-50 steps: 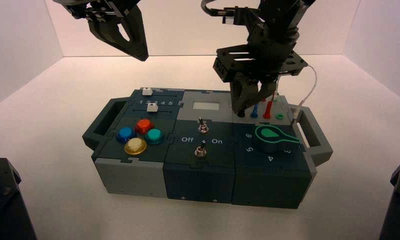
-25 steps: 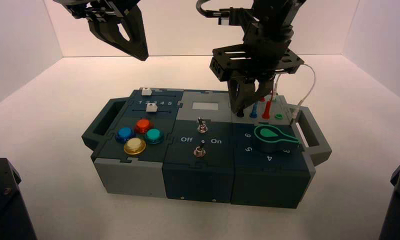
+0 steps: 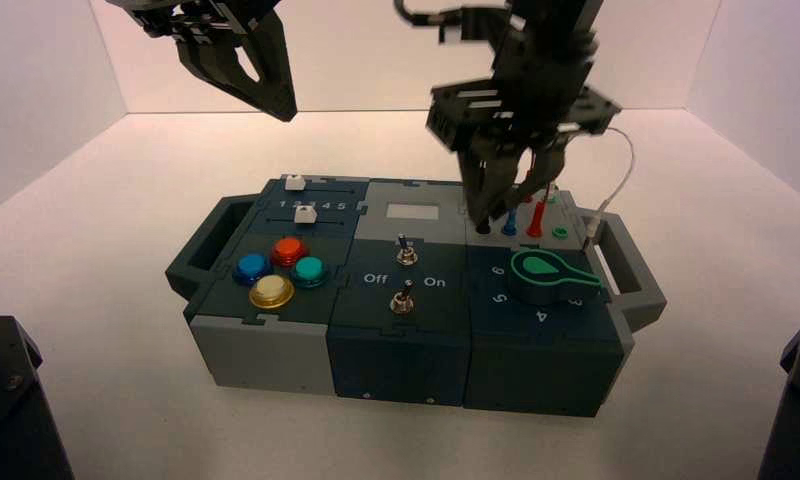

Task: Insert the black wire.

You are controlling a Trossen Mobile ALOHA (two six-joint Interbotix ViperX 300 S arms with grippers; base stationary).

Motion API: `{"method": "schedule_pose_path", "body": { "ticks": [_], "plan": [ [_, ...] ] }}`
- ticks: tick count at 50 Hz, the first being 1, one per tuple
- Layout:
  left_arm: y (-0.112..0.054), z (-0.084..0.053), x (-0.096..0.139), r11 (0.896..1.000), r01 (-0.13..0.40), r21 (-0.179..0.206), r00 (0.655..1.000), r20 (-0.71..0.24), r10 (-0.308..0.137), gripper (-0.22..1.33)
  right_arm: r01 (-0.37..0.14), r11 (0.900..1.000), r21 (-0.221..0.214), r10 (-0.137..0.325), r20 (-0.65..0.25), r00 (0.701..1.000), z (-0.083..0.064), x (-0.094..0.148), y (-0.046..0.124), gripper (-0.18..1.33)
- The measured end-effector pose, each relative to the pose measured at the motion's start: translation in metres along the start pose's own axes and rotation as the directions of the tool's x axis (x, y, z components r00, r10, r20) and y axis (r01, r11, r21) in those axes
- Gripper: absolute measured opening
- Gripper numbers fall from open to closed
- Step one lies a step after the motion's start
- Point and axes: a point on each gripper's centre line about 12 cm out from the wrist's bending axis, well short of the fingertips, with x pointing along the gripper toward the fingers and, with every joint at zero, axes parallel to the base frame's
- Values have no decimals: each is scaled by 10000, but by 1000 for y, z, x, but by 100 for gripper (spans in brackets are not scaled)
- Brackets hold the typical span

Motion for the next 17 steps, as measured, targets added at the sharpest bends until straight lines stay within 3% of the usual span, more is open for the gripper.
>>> {"method": "schedule_pose_path", "body": {
  "ticks": [17],
  "plan": [
    [0, 0, 0, 10000, 4, 0, 10000, -30, -4, -17, -59, 9995, 319, 76, -544, 9985, -15, -30, -4, 56]
  ]
}}
